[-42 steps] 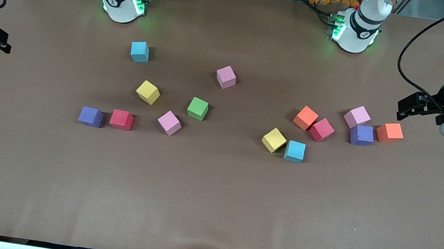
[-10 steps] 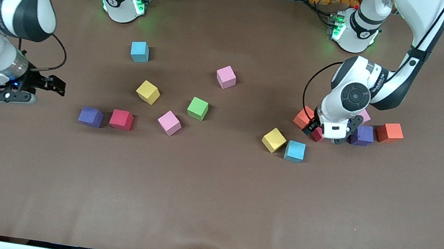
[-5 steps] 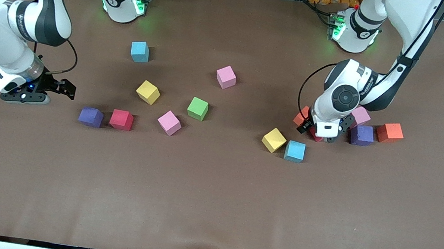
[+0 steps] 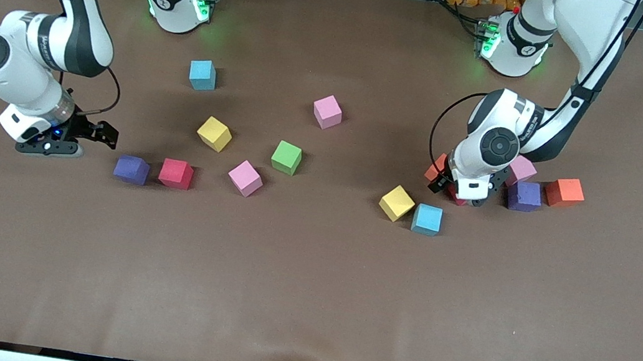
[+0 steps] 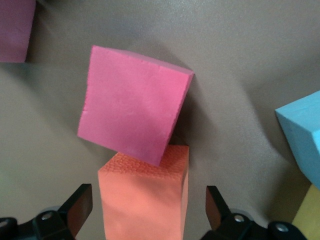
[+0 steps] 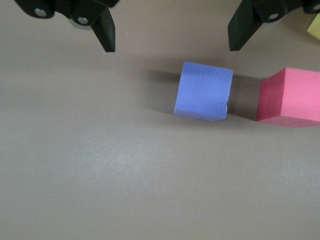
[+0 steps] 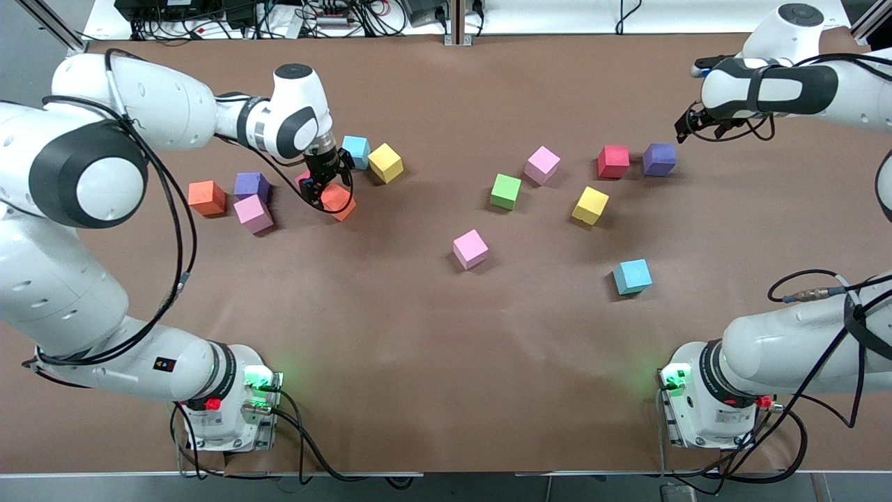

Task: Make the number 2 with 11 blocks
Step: 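Grasp the orange cube with the left gripper while the right gripper grasps the blue cube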

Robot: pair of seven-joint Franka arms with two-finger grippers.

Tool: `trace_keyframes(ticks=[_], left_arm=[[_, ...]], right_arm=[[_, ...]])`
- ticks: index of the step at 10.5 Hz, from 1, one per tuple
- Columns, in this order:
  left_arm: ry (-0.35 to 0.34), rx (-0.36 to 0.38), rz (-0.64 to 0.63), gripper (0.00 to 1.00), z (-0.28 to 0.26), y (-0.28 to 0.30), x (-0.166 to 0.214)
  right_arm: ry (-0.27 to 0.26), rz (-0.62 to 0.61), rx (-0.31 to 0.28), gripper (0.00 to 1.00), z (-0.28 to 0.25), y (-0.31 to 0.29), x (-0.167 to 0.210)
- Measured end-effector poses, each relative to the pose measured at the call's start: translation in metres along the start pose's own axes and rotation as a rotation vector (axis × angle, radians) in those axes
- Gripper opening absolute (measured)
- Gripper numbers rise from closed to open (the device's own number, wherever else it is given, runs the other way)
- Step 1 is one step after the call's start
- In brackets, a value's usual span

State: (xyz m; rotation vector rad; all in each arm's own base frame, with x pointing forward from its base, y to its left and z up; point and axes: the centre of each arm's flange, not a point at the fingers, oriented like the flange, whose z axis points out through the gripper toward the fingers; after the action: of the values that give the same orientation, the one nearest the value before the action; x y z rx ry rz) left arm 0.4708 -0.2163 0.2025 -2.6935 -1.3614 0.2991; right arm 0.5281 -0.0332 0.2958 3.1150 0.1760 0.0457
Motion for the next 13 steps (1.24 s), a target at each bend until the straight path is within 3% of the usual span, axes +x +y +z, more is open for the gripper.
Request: trace_keyframes(ticks=[2, 4, 6, 9, 13], left_arm=[[-0.005, 0.005, -0.003, 1.0, 0.008, 0.001, 0.002], [-0.006, -0.001, 0.009, 0.87, 0.01, 0.003, 0.004], [-0.004, -0.012, 0.163, 0.61, 0.006, 0.006, 0.008], [0.005, -0.048, 0.393, 0.59, -0.01, 0.02, -0.002], [0.014, -0.087, 0.663, 0.59, -0.029, 0.047, -0.102]], right_arm=[[0.028, -0.002, -0.002, 1.0, 0.026, -0.002, -0.002], [0.034, -0.005, -0.001, 1.0, 0.043, -0.004, -0.003], [0.052, -0.024, -0.001, 1.0, 0.052, -0.013, 0.0], [0.074, -0.032, -0.001, 1.0, 0.074, -0.018, 0.0], [0.087, -0.039, -0.001, 1.0, 0.083, -0.022, 0.001]])
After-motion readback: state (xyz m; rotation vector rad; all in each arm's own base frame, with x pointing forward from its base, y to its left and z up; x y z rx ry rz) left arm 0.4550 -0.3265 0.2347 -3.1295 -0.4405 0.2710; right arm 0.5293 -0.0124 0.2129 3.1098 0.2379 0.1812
